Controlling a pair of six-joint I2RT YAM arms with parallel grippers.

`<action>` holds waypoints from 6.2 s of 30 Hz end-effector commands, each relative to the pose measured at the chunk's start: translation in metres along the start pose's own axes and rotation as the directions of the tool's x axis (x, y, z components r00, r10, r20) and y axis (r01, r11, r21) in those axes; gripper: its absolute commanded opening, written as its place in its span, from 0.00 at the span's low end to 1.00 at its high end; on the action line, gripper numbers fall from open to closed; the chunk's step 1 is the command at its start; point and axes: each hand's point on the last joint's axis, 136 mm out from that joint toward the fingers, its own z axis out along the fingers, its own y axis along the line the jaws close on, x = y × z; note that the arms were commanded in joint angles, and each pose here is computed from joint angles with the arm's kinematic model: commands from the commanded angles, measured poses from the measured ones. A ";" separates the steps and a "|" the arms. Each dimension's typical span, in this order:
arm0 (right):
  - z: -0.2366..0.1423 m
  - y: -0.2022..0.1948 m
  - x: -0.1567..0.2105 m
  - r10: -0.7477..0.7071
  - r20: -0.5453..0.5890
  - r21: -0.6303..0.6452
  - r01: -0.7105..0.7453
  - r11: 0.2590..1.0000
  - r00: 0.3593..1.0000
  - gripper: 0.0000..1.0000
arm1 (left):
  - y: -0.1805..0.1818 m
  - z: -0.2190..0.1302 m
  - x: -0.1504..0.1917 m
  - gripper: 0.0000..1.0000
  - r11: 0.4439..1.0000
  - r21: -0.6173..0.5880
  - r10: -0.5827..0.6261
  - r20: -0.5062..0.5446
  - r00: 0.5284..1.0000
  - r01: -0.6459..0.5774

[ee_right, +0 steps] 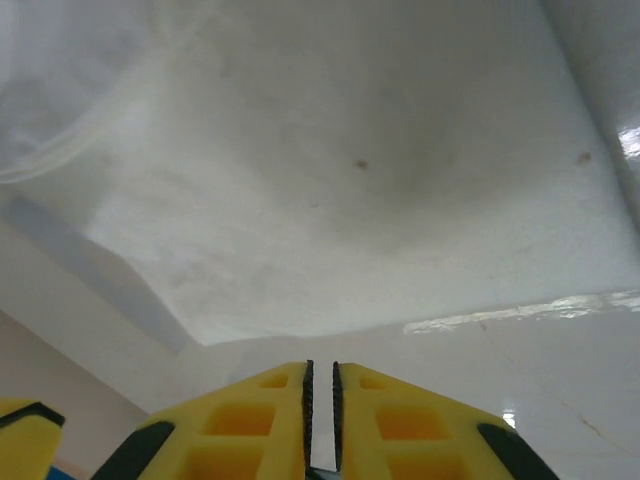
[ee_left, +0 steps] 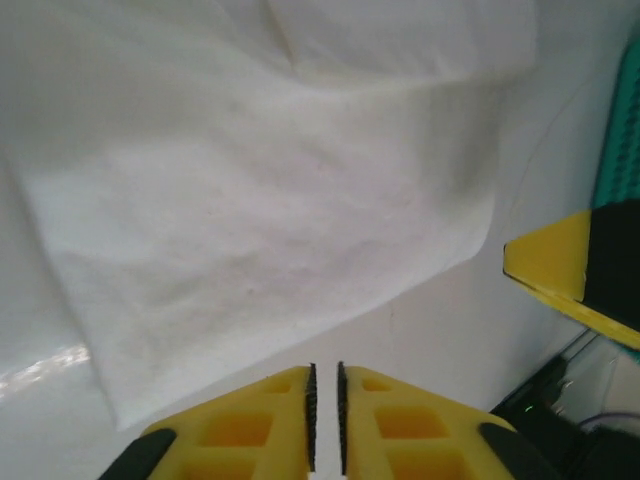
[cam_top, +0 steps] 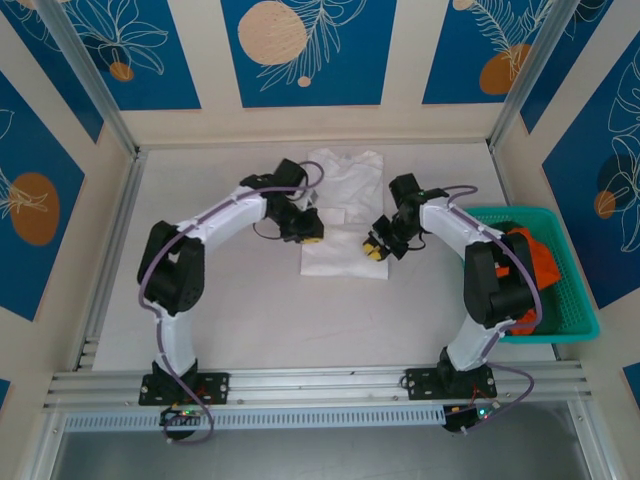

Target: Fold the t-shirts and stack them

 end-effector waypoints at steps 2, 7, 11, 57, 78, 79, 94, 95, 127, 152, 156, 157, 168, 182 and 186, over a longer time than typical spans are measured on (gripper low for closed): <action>0.025 -0.003 -0.011 0.050 -0.003 -0.005 -0.050 0.999 0.999 0.14 | 0.017 0.032 -0.006 0.06 0.995 -0.069 0.072 0.001 0.997 -0.072; 0.054 -0.012 -0.014 0.097 -0.041 0.034 -0.096 0.995 0.994 0.13 | 0.048 0.065 -0.002 0.07 0.989 -0.134 0.064 -0.040 0.997 -0.069; 0.066 -0.024 -0.001 0.065 -0.051 0.088 -0.060 0.994 0.997 0.13 | 0.082 0.081 0.032 0.07 0.983 -0.173 0.051 -0.108 0.993 -0.070; 0.057 0.008 0.042 -0.284 -0.094 0.174 0.297 0.939 0.954 0.26 | 0.089 -0.005 0.066 0.43 0.966 -0.214 -0.121 0.114 0.986 0.144; 0.012 0.054 0.016 -0.195 0.016 -0.001 0.195 0.981 0.981 0.28 | 0.095 -0.068 0.009 0.48 0.973 -0.170 -0.113 0.242 0.964 0.157; 0.011 0.056 0.025 -0.230 0.018 -0.027 0.230 0.973 0.973 0.26 | 0.089 -0.072 0.014 0.45 0.979 -0.160 -0.088 0.235 0.968 0.127; 0.082 0.038 0.053 -0.227 -0.146 0.099 0.242 0.965 0.963 0.12 | 0.075 0.001 0.053 0.26 0.981 -0.179 0.077 0.031 0.997 -0.070; 0.084 0.030 0.047 -0.190 -0.135 0.123 0.207 0.971 0.972 0.12 | 0.083 0.004 0.049 0.27 0.975 -0.213 0.074 0.039 0.996 -0.064; 0.012 0.009 0.077 -0.331 -0.092 -0.126 0.319 0.940 0.939 0.66 | 0.106 -0.083 0.063 0.86 0.966 -0.195 -0.160 0.071 0.985 0.171; 0.081 -0.076 0.159 -0.420 -0.299 -0.020 0.434 0.901 0.857 0.45 | 0.143 -0.014 0.203 0.48 0.879 -0.082 -0.475 -0.208 0.855 0.469; 0.085 -0.083 0.149 -0.413 -0.279 0.028 0.438 0.899 0.867 0.24 | 0.152 -0.009 0.192 0.25 0.884 -0.122 -0.467 -0.174 0.867 0.452; 0.085 -0.085 0.145 -0.412 -0.271 0.041 0.439 0.898 0.870 0.19 | 0.156 -0.010 0.189 0.17 0.888 -0.143 -0.456 -0.157 0.876 0.437; 0.077 -0.122 0.137 -0.341 -0.294 0.140 0.393 0.909 0.893 0.00 | 0.188 -0.042 0.196 0.00 0.881 -0.371 -0.346 -0.080 0.935 0.294; 0.025 -0.132 0.207 -0.442 -0.329 -0.002 0.467 0.884 0.835 0.00 | 0.104 -0.069 0.258 0.00 0.962 -0.062 -0.273 -0.314 0.909 0.267; -0.001 -0.139 0.216 -0.464 -0.271 -0.066 0.464 0.883 0.844 0.00 | 0.085 -0.087 0.257 0.00 0.959 0.064 -0.259 -0.194 0.946 0.275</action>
